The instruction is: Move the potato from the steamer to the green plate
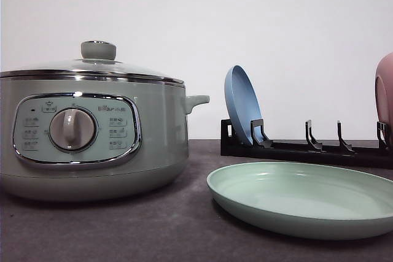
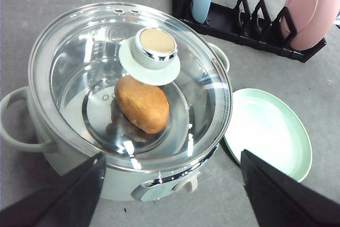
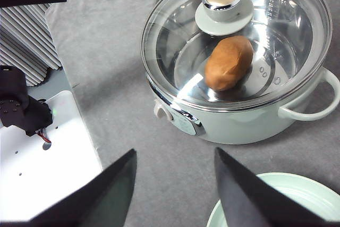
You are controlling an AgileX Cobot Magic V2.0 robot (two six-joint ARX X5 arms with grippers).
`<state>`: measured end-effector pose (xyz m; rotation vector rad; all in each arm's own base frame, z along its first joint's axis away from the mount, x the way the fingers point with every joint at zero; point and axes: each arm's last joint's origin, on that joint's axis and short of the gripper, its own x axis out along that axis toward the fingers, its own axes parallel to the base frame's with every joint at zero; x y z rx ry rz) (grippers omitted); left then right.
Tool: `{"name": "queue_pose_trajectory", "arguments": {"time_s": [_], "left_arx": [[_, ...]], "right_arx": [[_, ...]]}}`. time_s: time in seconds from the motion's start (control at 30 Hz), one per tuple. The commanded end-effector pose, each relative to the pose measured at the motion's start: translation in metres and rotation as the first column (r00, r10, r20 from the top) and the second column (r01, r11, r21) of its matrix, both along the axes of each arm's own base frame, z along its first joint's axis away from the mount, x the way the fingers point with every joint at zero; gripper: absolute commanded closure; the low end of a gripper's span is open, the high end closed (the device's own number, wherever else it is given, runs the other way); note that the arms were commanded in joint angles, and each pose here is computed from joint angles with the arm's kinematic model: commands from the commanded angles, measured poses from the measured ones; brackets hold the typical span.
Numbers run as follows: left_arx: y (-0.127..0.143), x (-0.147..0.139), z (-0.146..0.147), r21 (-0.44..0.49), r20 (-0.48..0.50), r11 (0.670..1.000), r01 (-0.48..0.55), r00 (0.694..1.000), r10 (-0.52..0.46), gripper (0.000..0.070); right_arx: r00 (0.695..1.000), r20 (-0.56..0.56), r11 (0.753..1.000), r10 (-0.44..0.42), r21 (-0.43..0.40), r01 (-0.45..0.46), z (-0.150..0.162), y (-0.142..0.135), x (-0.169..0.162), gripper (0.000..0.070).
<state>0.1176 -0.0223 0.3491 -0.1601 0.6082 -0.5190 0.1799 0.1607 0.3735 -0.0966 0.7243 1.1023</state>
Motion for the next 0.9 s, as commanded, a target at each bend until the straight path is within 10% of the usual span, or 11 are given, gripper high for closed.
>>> {"name": "queue_pose_trajectory", "arguments": {"time_s": [0.0,0.53,0.87], "left_arx": [[-0.001,0.003,0.009,-0.006,0.038,1.000,0.004,0.999,-0.003,0.0185],[-0.038,0.095,0.076,0.144,-0.083,0.989,0.038,0.996,-0.026,0.0185],[-0.078,0.157,0.061,0.292,-0.239,0.951,0.103,0.970,-0.031,0.0185]], "right_arx": [[1.000,0.012,1.000,0.016,0.003,-0.016,0.002,0.004,0.002,0.0411],[1.000,-0.001,1.000,0.018,-0.013,-0.018,0.000,0.003,0.001,0.0411],[1.000,-0.004,1.000,0.019,-0.017,-0.019,0.000,0.003,0.000,0.0411]]}}
